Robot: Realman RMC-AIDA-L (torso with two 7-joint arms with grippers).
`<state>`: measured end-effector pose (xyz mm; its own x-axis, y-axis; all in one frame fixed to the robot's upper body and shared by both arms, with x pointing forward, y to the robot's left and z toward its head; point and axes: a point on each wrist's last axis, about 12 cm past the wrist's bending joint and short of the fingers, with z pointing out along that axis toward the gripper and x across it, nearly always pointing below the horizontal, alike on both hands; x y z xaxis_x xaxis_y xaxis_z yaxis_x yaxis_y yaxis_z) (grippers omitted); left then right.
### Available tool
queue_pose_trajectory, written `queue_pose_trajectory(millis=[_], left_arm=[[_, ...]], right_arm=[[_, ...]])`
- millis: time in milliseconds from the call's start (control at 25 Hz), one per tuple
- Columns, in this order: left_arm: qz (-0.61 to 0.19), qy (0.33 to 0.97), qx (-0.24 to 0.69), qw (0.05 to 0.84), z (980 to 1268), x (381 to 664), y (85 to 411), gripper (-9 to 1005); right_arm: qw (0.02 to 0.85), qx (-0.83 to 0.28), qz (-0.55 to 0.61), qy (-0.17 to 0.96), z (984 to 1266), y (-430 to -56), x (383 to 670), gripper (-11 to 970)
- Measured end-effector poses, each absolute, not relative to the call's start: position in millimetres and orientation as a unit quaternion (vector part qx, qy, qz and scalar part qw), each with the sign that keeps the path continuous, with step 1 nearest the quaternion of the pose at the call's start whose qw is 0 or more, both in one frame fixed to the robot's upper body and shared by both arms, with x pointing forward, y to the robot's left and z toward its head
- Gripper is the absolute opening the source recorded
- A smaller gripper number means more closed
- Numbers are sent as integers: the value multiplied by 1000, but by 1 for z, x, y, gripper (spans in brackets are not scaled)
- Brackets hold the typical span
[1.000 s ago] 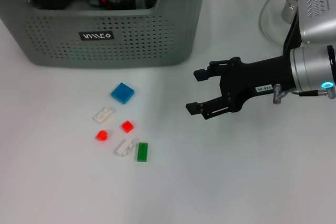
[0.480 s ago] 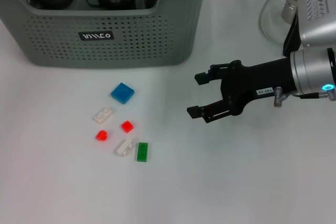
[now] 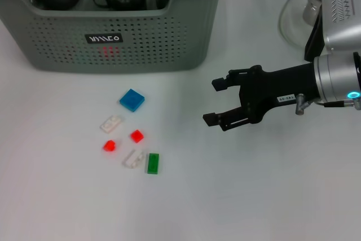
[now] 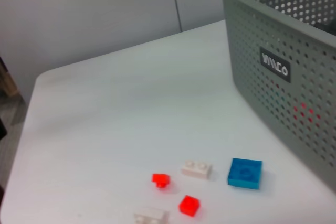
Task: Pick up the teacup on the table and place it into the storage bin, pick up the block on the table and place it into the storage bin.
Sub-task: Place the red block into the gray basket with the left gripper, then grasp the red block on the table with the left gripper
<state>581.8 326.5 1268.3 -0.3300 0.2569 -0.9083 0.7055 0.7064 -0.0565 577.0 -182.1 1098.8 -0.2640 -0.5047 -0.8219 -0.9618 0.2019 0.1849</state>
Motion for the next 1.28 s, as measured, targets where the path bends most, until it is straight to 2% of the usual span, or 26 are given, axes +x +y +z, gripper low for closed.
queue_pose_trajectory(millis=[120,280,360,680,960,1280], left_arm=[[-287,750,361,473,1269,559,317,887],[-364,700,440,429,1257,531,303,930],[-373,688,468,409,1247,521,299,952],[-337,715,520,323,1191,509,287,951],[-319,724,548,272,1171,507,281,951],[-243,737,596,206,1137,515,266,950]], right_arm=[[323,-514,352,713,1097,-184,579,924],[326,-509,346,718,1094,-185,580,924],[326,-509,346,718,1094,-185,580,924],[326,-511,345,716,1096,-184,582,924],[329,-502,348,720,1098,-178,585,924],[317,-500,369,716,1095,-157,584,925]])
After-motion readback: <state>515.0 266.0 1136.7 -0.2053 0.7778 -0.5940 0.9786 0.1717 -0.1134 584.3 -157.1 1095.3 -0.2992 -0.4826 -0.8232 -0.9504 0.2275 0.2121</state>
